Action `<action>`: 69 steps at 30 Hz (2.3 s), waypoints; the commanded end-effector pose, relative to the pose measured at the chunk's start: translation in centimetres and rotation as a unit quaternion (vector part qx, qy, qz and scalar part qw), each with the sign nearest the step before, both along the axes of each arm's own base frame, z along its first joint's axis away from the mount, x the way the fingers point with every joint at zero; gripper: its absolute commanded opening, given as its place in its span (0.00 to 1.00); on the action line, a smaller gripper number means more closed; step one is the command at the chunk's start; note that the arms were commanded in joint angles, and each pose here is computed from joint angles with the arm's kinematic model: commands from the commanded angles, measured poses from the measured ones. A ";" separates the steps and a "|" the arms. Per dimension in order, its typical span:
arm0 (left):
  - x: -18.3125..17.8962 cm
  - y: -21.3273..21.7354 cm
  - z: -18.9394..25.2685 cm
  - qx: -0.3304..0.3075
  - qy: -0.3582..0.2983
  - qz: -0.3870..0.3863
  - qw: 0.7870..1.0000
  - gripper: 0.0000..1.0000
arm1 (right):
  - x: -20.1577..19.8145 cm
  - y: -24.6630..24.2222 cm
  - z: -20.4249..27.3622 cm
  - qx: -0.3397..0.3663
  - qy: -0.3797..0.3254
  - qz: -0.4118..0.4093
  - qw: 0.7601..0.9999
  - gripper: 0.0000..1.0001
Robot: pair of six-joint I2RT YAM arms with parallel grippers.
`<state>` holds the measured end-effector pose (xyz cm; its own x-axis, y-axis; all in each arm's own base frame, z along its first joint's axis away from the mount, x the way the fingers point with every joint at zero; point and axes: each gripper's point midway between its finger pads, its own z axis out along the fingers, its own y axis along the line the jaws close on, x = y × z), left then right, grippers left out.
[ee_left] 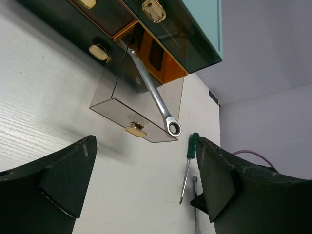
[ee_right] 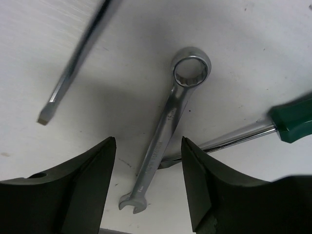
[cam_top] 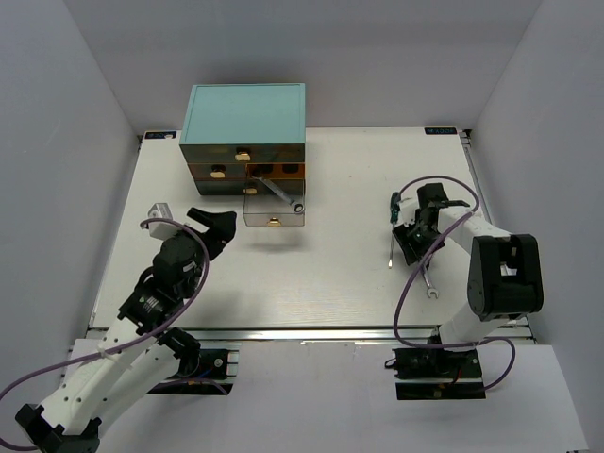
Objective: Sort the tools into containers
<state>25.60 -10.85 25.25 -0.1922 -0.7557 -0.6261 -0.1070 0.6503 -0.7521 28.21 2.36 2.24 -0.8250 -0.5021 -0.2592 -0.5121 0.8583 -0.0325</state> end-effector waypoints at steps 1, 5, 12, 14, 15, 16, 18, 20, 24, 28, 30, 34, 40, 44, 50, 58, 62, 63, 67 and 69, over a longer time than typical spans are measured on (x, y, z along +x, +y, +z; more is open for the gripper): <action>-0.5 0.4 -0.3 -0.005 0.003 0.004 1.000 0.92 | -0.1 -1.4 -0.9 -0.024 0.006 -0.005 1.000 0.62; -0.7 0.6 -0.2 -0.002 0.005 0.006 1.000 0.92 | -1.8 -1.6 -2.0 -0.019 0.037 -0.007 0.999 0.57; -0.7 0.6 -0.3 0.000 0.006 0.007 1.000 0.92 | -4.9 -1.9 -3.8 -0.023 0.075 -0.016 0.997 0.46; -0.7 0.8 -0.2 0.003 0.006 0.010 1.000 0.92 | -5.6 -2.1 -4.1 -0.026 0.081 -0.019 0.996 0.43; -0.8 0.9 -0.2 0.004 0.008 0.011 1.000 0.92 | -5.7 -2.3 -4.1 -0.031 0.077 -0.020 0.996 0.43; -0.8 0.9 -0.2 0.003 0.007 0.012 1.000 0.92 | -6.1 -2.4 -4.4 -0.033 0.080 -0.023 0.996 0.43; -0.9 1.0 -0.2 0.000 0.006 0.013 1.000 0.92 | -6.4 -2.4 -4.5 -0.035 0.082 -0.024 0.996 0.43; -0.9 1.0 -0.3 -0.002 0.006 0.012 1.000 0.92 | -7.0 -2.5 -4.8 -0.033 0.089 -0.025 0.995 0.42; -1.0 1.0 -0.3 -0.005 0.006 0.014 1.000 0.92 | -7.8 -2.2 -5.8 -0.023 0.102 -0.023 0.994 0.30; -1.1 1.2 0.2 -0.004 0.005 0.016 1.000 0.92 | -7.7 -2.1 -6.1 -0.019 0.095 -0.025 0.995 0.14; -1.1 1.3 0.1 0.000 0.008 0.018 1.000 0.92 | -7.5 -2.1 -5.9 -0.020 0.083 -0.023 0.996 0.06; -1.2 1.5 0.3 -0.001 0.005 0.020 1.000 0.92 | -5.2 -0.2 -3.3 0.035 0.041 -0.018 0.998 0.00; -1.0 1.3 0.3 -0.002 0.005 0.018 1.000 0.92 | -0.2 1.7 3.7 0.089 -0.048 -0.012 0.995 0.00; -1.0 1.2 0.4 -0.002 0.004 0.017 1.000 0.92 | 0.9 2.7 6.0 0.117 -0.072 -0.014 0.990 0.00; -1.1 1.3 0.4 -0.003 0.004 0.017 1.000 0.91 | 2.7 4.5 9.7 0.165 -0.105 -0.011 0.981 0.00; -0.9 1.0 0.6 -0.001 0.002 0.014 1.000 0.92 | 6.3 13.5 17.8 0.236 -0.173 0.102 0.951 0.00; -0.8 1.1 0.8 0.001 0.002 0.015 1.000 0.92 | 7.6 20.5 22.5 0.264 -0.219 0.189 0.920 0.00; -0.9 1.1 0.8 0.001 0.002 0.015 1.000 0.92 | 8.2 22.3 25.3 0.270 -0.252 0.212 0.905 0.00; -1.0 1.4 1.1 0.000 -0.001 0.019 1.000 0.91 | 8.5 29.8 28.6 0.283 -0.286 0.278 0.872 0.00; -1.1 1.7 1.4 0.000 -0.002 0.025 1.000 0.91 | 9.5 32.1 27.3 0.281 -0.272 0.287 0.875 0.00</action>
